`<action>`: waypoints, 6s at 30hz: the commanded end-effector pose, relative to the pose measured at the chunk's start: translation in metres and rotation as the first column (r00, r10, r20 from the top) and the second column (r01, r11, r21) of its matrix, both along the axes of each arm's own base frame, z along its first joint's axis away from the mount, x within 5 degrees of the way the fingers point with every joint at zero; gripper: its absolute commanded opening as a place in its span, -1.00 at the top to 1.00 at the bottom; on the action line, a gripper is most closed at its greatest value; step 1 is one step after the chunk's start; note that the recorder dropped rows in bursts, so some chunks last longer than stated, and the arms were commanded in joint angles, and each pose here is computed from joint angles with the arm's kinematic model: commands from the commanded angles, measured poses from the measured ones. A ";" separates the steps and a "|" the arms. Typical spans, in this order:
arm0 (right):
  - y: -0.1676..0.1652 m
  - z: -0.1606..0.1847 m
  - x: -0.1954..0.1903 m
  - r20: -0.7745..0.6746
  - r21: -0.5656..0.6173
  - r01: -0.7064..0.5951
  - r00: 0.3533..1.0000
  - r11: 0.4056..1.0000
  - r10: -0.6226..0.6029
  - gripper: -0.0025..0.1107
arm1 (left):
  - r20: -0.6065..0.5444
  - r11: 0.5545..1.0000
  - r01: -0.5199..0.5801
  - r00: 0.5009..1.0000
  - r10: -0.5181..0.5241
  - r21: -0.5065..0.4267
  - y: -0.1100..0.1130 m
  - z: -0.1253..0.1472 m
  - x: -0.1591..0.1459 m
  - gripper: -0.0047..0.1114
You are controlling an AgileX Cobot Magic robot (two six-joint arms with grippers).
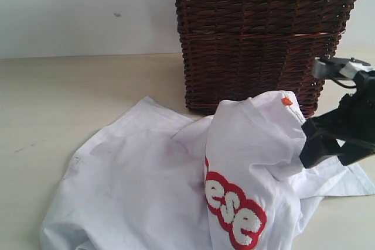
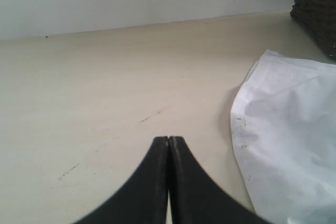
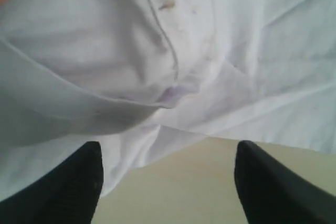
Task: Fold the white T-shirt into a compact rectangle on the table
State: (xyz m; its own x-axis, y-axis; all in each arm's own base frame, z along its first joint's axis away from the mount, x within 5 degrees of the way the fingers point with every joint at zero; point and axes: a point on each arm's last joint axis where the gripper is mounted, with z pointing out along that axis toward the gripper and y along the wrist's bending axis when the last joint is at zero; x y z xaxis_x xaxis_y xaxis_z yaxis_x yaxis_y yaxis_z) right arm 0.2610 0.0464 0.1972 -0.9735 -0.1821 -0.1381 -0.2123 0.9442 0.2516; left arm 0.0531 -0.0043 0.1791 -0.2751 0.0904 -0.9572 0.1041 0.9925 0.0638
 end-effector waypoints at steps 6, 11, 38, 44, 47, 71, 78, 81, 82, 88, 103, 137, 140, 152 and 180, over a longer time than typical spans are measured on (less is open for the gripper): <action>-0.028 -0.048 0.010 -0.060 -0.310 0.124 0.987 0.943 -0.149 0.68 | 0.014 1.000 -0.001 1.000 0.001 -0.001 0.000 0.002 0.000 0.92; -0.021 -0.059 0.031 0.107 -0.210 0.213 0.975 0.954 -0.195 0.96 | 0.014 1.000 0.000 1.000 0.000 0.001 0.000 0.002 0.000 0.92; -0.051 -0.074 -0.051 -0.497 -0.571 -0.070 0.823 0.818 -0.276 0.96 | 0.014 1.000 -0.001 1.000 0.001 0.000 0.000 0.002 0.000 0.92; -0.037 -0.020 -0.043 -0.212 -0.392 0.090 0.959 0.916 -0.185 0.96 | 0.014 1.000 -0.001 1.000 0.001 0.000 0.000 0.002 0.000 0.92; -0.029 0.012 -0.038 0.059 -0.244 0.180 0.983 0.953 -0.171 0.96 | 0.014 1.000 -0.001 1.000 0.001 0.000 0.000 0.002 0.000 0.92; 0.014 0.136 -0.134 0.685 0.299 -0.223 0.727 0.928 -0.046 0.83 | 0.496 0.923 0.084 0.859 0.124 -0.376 0.002 0.052 0.000 0.92; 0.016 0.137 -0.134 0.686 0.313 -0.230 0.726 0.922 -0.052 0.83 | 0.268 0.844 0.295 0.945 -0.188 -0.447 -0.026 0.048 0.013 0.92; 0.016 0.137 -0.134 0.690 0.311 -0.236 0.722 0.921 -0.048 0.83 | 0.112 0.806 0.419 0.904 -0.412 -0.417 -0.051 0.050 0.026 0.92; 0.016 0.137 -0.134 0.690 0.311 -0.236 0.722 0.921 -0.048 0.83 | 0.038 0.818 0.421 0.896 -0.443 -0.392 -0.057 0.048 0.034 0.92; 0.016 0.137 -0.134 0.693 0.306 -0.240 0.720 0.921 -0.043 0.83 | -0.306 0.846 0.440 0.796 -0.523 -0.301 -0.095 0.023 0.076 0.92; 0.016 0.137 -0.134 0.693 0.302 -0.240 0.719 0.922 -0.040 0.83 | -0.815 0.885 0.450 0.467 -0.343 -0.115 -0.127 -0.092 0.097 0.92; 0.016 0.137 -0.135 0.688 0.309 -0.245 0.725 0.919 -0.038 0.83 | -0.507 0.710 0.600 0.511 -0.694 -0.368 -0.146 0.004 0.043 0.92; 0.016 0.137 -0.135 0.688 0.309 -0.245 0.725 0.919 -0.038 0.83 | -0.367 0.789 0.547 0.699 -0.614 -0.280 -0.153 0.038 0.080 0.92; 0.016 0.137 -0.135 0.690 0.303 -0.244 0.723 0.921 -0.036 0.83 | -0.594 0.882 0.316 0.653 -0.470 -0.350 -0.157 -0.037 0.260 0.92; 0.016 0.136 -0.136 0.685 0.307 -0.249 0.728 0.919 -0.032 0.83 | -0.856 0.846 0.525 0.476 -0.200 0.094 -0.144 0.009 0.304 0.92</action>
State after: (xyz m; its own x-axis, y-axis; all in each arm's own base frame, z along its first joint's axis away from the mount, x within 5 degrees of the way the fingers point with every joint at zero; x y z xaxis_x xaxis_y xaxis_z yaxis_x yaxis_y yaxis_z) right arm 0.1263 0.0630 0.3342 -0.5770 -0.0774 -0.8131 -0.5458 0.7771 0.3134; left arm 0.3714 -0.1240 0.1877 -0.8234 0.5187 -0.2300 0.4990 0.8549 0.1416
